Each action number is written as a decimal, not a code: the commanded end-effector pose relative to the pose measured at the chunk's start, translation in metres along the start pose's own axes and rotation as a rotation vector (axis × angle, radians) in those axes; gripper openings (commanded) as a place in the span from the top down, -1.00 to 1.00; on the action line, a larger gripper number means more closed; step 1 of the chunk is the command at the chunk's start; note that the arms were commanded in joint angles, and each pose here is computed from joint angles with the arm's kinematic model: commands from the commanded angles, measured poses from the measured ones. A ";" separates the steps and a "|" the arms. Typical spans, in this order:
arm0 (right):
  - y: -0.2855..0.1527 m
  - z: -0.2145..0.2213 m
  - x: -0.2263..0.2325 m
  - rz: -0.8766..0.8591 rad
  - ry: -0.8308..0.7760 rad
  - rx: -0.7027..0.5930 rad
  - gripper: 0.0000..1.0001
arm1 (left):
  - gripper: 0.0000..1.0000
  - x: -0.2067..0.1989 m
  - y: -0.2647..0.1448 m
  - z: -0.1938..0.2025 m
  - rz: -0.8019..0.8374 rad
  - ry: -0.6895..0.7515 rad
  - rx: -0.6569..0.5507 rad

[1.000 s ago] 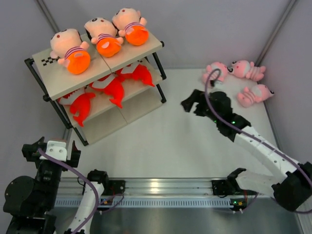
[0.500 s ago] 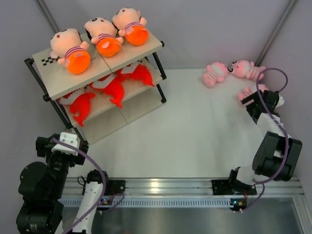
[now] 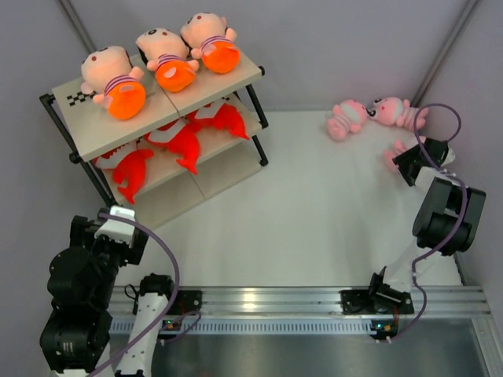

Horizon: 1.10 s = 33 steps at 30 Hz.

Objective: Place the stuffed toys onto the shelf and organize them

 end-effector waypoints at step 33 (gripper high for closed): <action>-0.217 0.257 0.177 -1.277 -1.093 0.632 1.00 | -0.86 -0.001 -0.003 -0.004 0.020 -0.003 -0.034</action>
Point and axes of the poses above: each gripper's point midway between its finger pads, its own y axis out along the fingers, its own x axis along the line the jaws close on, z = x × y, the point moved 10 cm from there along -y, back along the fingers, and after that the axes turned 1 degree about y, right-handed, at the moved point
